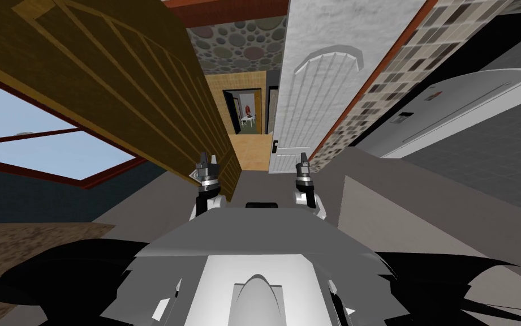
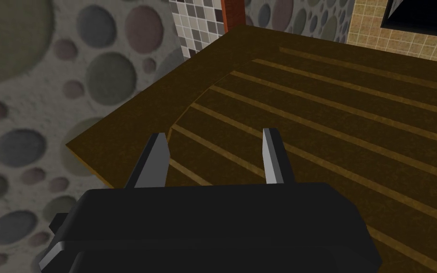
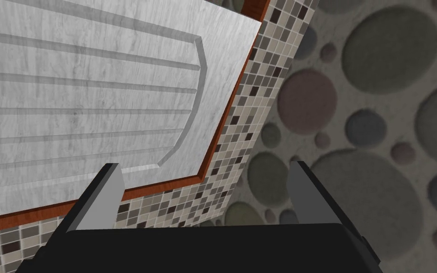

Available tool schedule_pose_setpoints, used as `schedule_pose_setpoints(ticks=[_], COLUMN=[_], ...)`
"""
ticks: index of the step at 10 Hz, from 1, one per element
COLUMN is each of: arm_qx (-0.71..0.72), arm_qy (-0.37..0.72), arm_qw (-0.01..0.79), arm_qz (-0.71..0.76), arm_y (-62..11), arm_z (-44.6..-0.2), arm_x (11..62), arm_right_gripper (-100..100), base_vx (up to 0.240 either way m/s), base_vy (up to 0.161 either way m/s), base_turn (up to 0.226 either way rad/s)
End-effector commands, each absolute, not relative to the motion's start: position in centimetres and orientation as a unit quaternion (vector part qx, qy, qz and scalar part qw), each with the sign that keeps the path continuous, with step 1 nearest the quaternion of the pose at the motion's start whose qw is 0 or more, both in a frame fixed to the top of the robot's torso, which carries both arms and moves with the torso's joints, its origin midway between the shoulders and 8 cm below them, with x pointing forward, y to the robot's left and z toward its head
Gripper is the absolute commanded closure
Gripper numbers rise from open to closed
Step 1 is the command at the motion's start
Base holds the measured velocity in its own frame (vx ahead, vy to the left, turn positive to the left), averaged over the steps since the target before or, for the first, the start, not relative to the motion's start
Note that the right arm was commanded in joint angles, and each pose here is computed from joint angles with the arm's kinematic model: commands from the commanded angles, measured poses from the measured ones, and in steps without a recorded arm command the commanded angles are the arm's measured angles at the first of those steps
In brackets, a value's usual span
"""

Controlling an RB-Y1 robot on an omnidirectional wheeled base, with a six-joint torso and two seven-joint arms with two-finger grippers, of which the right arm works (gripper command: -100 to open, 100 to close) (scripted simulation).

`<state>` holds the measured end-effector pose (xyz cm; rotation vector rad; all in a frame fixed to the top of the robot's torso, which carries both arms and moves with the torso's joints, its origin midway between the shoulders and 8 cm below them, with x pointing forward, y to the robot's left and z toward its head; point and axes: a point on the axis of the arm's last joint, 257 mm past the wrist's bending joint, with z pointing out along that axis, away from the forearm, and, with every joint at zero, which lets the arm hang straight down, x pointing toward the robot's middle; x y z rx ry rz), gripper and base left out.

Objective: Pull the door open

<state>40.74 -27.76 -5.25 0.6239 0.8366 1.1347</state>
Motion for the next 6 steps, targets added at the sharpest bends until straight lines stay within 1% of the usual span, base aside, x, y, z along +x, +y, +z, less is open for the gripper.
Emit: schedule_pose_setpoints(ticks=[1, 6], arm_qx=[0.292, 0.323], arm_qy=[0.385, 0.403], arm_qw=[0.711, 0.689], arm_qz=[0.512, 0.508], arm_y=[-28.0, -28.7], arm_z=[-6.5, -9.9], arm_x=[41.6, 44.2], arm_right_gripper=[-100, -100], base_vx=[0.109, 0.101], base_vy=[0.003, -0.002], base_turn=[0.009, 0.014])
